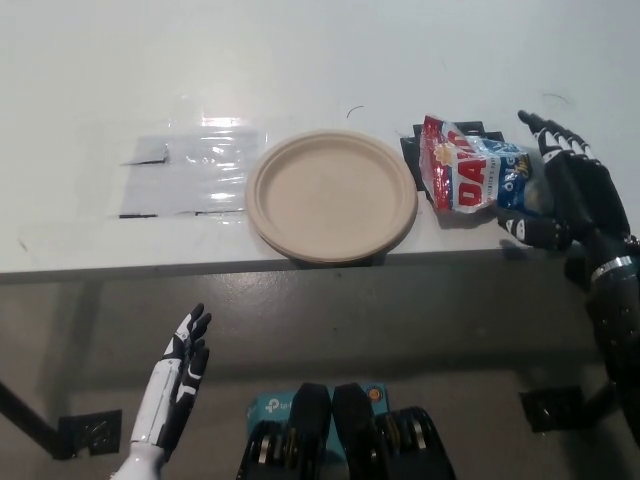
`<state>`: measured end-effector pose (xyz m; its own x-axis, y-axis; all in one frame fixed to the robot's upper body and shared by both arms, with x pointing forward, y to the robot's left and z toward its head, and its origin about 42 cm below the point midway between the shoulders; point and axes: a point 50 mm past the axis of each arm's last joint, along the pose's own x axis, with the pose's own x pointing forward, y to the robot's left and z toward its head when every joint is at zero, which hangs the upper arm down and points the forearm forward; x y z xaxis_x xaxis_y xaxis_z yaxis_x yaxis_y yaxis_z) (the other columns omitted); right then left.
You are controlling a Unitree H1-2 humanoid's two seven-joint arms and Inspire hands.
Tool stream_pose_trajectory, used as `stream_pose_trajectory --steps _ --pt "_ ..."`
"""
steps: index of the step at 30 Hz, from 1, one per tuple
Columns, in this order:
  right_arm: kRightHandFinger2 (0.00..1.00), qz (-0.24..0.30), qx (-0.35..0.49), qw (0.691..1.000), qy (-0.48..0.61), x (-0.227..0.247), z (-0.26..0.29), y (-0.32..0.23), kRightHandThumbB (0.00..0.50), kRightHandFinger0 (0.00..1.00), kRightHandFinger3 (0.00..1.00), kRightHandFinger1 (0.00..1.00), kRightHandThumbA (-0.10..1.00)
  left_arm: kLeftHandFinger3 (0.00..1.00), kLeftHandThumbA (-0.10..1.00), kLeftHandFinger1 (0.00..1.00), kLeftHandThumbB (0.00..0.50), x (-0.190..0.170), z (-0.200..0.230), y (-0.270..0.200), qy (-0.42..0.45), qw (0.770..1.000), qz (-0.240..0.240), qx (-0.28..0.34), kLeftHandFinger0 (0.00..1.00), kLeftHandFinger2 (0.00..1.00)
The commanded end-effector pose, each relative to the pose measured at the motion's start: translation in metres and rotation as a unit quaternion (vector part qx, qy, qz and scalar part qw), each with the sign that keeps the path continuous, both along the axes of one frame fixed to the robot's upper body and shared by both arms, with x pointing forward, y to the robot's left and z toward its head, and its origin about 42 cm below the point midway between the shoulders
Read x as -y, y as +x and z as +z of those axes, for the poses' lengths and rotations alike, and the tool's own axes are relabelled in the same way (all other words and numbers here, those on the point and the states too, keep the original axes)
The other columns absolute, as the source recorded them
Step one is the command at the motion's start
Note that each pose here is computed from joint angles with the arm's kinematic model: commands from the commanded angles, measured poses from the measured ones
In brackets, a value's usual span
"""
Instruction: The robot picks up a small bag of sunflower seeds on the right hand side and take it to the empty plate on the left hand side then pours some sunflower seeds on to the plate.
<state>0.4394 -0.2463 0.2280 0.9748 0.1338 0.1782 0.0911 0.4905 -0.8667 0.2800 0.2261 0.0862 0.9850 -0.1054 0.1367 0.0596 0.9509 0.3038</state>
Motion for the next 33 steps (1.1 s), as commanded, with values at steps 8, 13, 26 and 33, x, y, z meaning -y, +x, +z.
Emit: stream_pose_trajectory --steps 8,13,26,33 --pt "1.0 -0.005 0.014 1.0 -0.023 0.001 0.021 0.019 0.5 1.0 1.0 1.0 0.95 1.0 1.0 1.0 0.183 -0.002 0.007 0.002 0.007 1.0 -0.002 0.022 1.0 1.0" --pt "1.0 -0.002 0.021 1.0 -0.015 0.001 0.023 0.024 0.5 1.0 1.0 1.0 0.98 1.0 1.0 1.0 0.193 -0.002 0.006 0.003 0.003 1.0 -0.004 0.025 1.0 1.0" --pt "1.0 -0.002 0.023 1.0 0.001 0.003 0.033 0.036 0.5 1.0 1.0 1.0 0.98 1.0 1.0 1.0 0.173 -0.002 0.006 0.001 -0.003 1.0 -0.003 0.025 1.0 1.0" --pt "1.0 -0.006 0.016 1.0 -0.005 0.003 0.03 0.041 0.5 1.0 1.0 1.0 0.98 1.0 1.0 1.0 0.175 -0.001 0.004 -0.001 -0.005 1.0 -0.004 0.025 1.0 1.0"
